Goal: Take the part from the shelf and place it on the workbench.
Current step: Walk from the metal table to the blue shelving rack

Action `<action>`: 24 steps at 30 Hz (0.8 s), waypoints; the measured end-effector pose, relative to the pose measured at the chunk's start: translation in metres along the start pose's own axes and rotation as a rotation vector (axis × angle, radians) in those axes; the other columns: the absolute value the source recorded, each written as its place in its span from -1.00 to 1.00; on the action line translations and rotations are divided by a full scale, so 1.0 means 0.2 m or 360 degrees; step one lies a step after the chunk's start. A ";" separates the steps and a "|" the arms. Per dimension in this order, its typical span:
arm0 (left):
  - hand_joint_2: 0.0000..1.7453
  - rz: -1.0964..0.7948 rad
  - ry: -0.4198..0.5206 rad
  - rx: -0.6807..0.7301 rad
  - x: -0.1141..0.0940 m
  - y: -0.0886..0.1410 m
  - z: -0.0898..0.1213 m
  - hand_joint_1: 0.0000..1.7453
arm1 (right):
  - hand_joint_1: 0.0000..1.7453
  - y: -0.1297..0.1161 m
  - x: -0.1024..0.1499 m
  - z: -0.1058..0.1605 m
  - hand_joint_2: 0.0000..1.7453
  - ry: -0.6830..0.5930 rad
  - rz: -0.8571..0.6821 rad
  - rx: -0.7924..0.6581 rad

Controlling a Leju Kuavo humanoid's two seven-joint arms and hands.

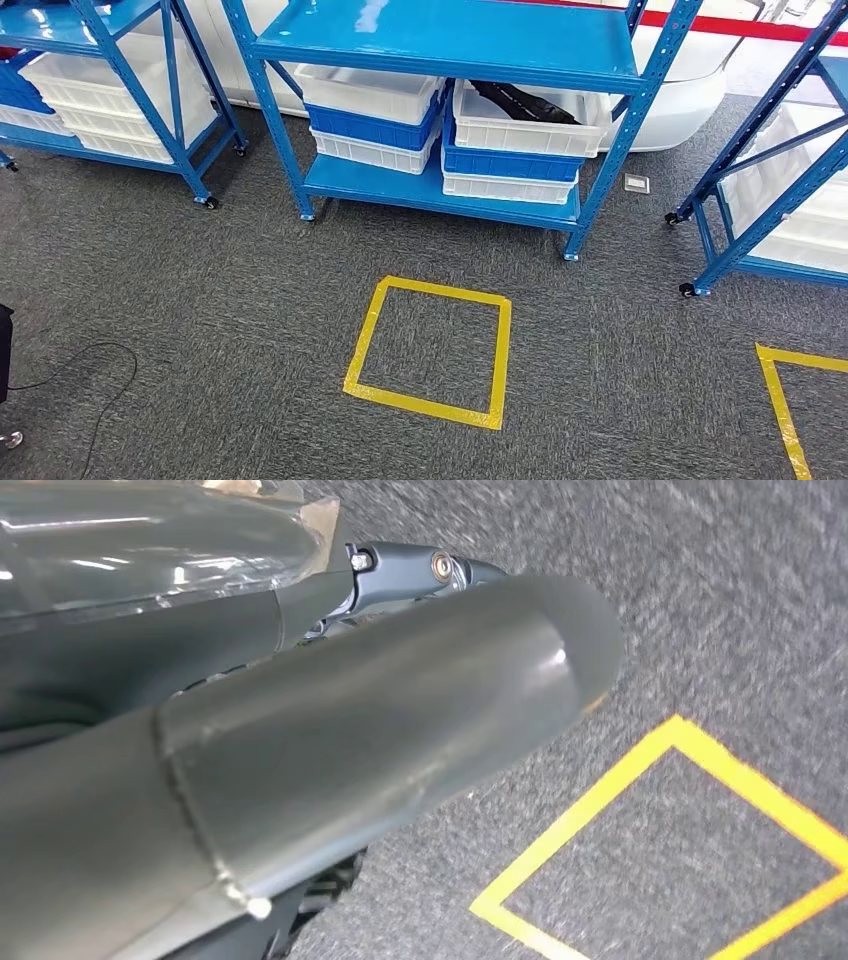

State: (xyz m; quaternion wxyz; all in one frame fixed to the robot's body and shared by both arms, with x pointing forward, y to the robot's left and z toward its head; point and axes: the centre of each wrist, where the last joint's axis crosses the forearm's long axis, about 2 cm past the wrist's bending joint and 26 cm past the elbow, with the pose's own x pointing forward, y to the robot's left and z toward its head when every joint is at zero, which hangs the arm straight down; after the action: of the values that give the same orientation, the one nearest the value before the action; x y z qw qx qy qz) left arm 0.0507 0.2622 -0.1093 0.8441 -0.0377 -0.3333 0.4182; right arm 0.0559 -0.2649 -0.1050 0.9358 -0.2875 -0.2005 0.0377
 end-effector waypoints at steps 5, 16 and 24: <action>-1.00 0.0001 -0.0001 0.0003 -0.01 0.01 0.01 -1.00 | -1.00 0.00 0.01 0.00 -1.00 -0.0002 -0.0010 0.0000; -1.00 0.0001 -0.0004 0.0006 -0.01 0.01 0.01 -1.00 | -1.00 0.00 -0.01 0.00 -1.00 0.0022 -0.0019 -0.0005; -1.00 0.0004 -0.0011 -0.0010 -0.01 -0.01 0.00 -1.00 | -1.00 -0.01 0.00 -0.01 -1.00 0.0020 -0.0026 -0.0015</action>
State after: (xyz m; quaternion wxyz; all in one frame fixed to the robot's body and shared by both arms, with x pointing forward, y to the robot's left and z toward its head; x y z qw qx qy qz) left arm 0.0514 0.2602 -0.1091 0.8423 -0.0391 -0.3375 0.4184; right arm 0.0561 -0.2671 -0.1051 0.9359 -0.2906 -0.1972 0.0273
